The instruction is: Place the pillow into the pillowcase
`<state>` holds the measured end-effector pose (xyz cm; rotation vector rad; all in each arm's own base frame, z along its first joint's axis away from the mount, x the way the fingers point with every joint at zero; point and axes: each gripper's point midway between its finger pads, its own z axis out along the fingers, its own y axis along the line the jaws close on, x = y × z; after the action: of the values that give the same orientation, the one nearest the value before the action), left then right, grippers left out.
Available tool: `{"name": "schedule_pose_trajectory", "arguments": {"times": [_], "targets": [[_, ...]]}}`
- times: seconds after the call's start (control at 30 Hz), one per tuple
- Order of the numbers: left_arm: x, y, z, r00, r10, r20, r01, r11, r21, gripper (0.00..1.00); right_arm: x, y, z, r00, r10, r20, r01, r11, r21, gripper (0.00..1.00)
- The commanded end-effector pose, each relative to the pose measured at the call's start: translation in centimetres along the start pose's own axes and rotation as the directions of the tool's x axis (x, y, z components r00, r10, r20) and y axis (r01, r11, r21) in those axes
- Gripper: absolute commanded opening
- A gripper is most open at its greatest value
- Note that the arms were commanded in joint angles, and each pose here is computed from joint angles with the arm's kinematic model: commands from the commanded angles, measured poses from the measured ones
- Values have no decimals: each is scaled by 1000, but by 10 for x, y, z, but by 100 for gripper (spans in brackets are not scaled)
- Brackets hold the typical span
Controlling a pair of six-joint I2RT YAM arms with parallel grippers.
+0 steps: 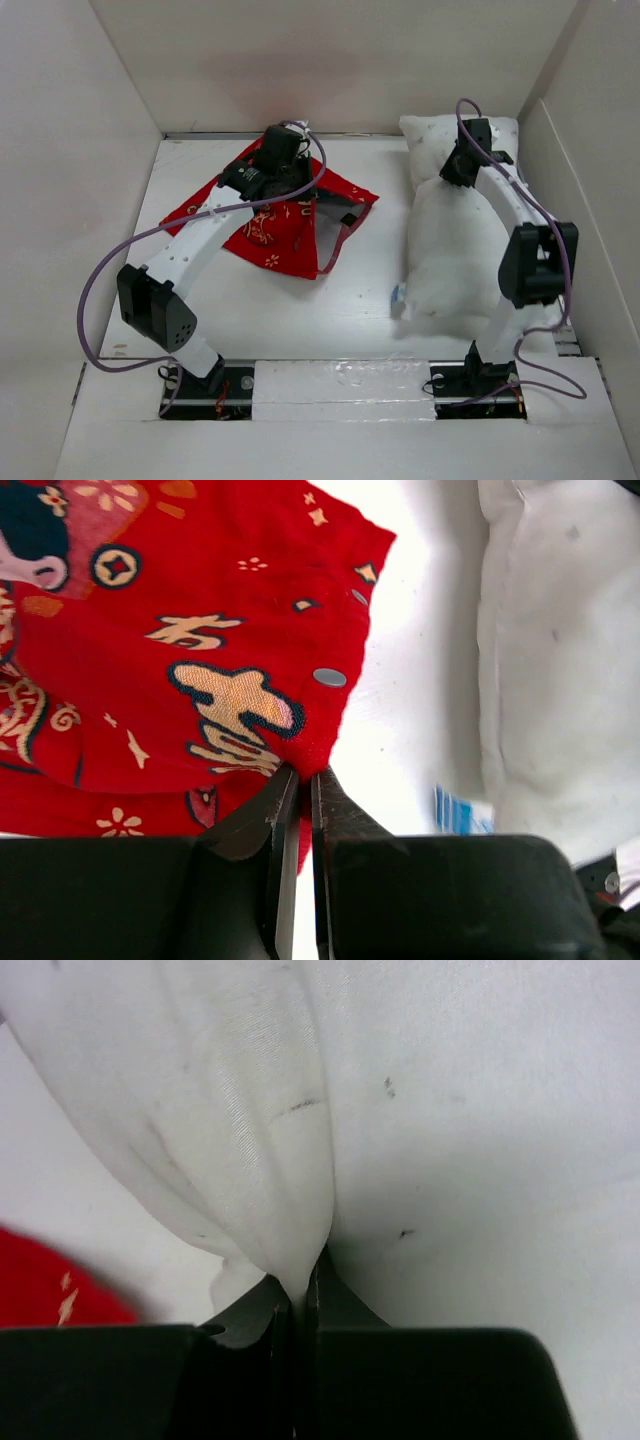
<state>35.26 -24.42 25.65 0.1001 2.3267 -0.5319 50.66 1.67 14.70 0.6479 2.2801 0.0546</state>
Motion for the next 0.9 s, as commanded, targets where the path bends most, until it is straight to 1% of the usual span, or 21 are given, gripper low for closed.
{"name": "schedule_pose_trajectory", "arguments": {"times": [0.0,0.03,0.07,0.1,0.13,0.2,0.23,0.3,0.33,0.37,0.4,0.47,0.63,0.73,0.8,0.83,0.87], "targets": [[-17,-21,2,1000,-7,23,5,996,94,0,-1,14,-77,997,32,71,-23,992,-124,0],[-17,-21,2,1000,-20,22,17,995,94,0,4,16,-91,997,24,75,-13,990,-141,0],[-24,-25,2,999,-20,35,16,995,101,0,22,17,-100,998,0,57,8,988,-152,0],[-30,-23,-1,998,-26,49,21,995,101,0,18,19,-127,994,-10,107,30,982,-185,0],[-31,-24,6,999,-26,43,21,995,97,0,24,19,-137,993,-29,118,52,980,-192,0],[-48,-27,3,996,-42,73,34,994,105,0,44,22,-152,991,-63,120,87,975,-204,0],[-52,-20,7,996,-52,68,45,995,88,0,42,20,-169,988,-58,145,90,971,-220,0],[-70,-19,5,992,-72,101,63,994,89,0,52,14,-182,986,-78,146,108,972,-209,0],[-76,-10,6,991,-96,97,89,993,78,0,45,15,-201,980,-60,189,104,966,-235,0],[-73,-5,16,991,-114,66,110,992,68,0,47,15,-207,979,-61,195,109,963,-248,0],[-86,-6,14,989,-121,88,114,990,83,0,50,16,-215,977,-68,204,120,959,-256,0],[-91,2,17,988,-134,81,128,989,80,0,52,15,-230,972,-82,221,141,953,-268,0],[-101,9,14,986,-139,93,132,988,74,0,71,2,-248,963,-144,227,192,960,-203,0],[-101,13,16,986,-145,82,140,988,70,0,74,0,-267,959,-117,258,180,955,-237,0],[-104,12,14,987,-136,91,129,989,73,0,88,6,-276,961,-135,242,203,938,-281,0],[-107,12,10,987,-130,93,122,989,87,0,107,9,-278,966,-168,197,223,927,-301,0],[-111,10,7,986,-129,102,120,988,92,0,112,14,-281,963,-185,194,240,917,-320,0]]}}
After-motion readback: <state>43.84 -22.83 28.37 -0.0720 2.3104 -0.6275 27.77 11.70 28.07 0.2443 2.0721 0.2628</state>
